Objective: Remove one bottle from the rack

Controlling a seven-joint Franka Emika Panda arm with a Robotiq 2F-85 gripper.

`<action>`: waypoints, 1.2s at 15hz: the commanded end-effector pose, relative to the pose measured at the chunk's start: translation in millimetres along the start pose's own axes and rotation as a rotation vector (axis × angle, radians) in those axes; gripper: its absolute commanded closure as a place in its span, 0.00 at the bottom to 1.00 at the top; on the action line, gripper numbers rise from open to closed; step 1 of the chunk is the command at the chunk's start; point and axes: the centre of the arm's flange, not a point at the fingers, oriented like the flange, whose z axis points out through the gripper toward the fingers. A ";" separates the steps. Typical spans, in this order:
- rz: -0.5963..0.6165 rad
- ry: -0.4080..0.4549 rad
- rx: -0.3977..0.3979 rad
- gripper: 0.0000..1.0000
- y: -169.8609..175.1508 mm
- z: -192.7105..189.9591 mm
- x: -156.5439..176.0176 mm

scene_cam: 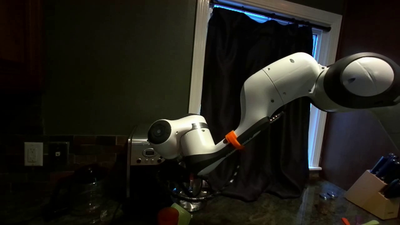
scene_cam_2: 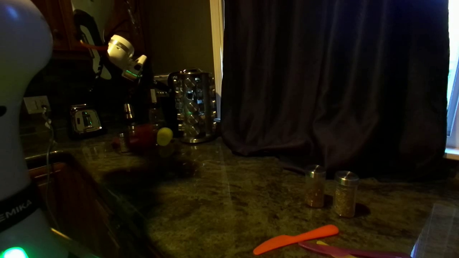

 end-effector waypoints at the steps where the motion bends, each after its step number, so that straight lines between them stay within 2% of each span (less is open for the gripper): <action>1: 0.032 0.029 0.003 0.42 -5.5 7.8 -2.3; 4: 0.039 0.035 -0.001 0.55 -5.7 12.2 -1.9; 6: 0.042 0.044 -0.001 0.76 -6.4 11.7 -1.2; 18: 0.010 -0.018 -0.006 0.76 -0.2 -25.0 0.2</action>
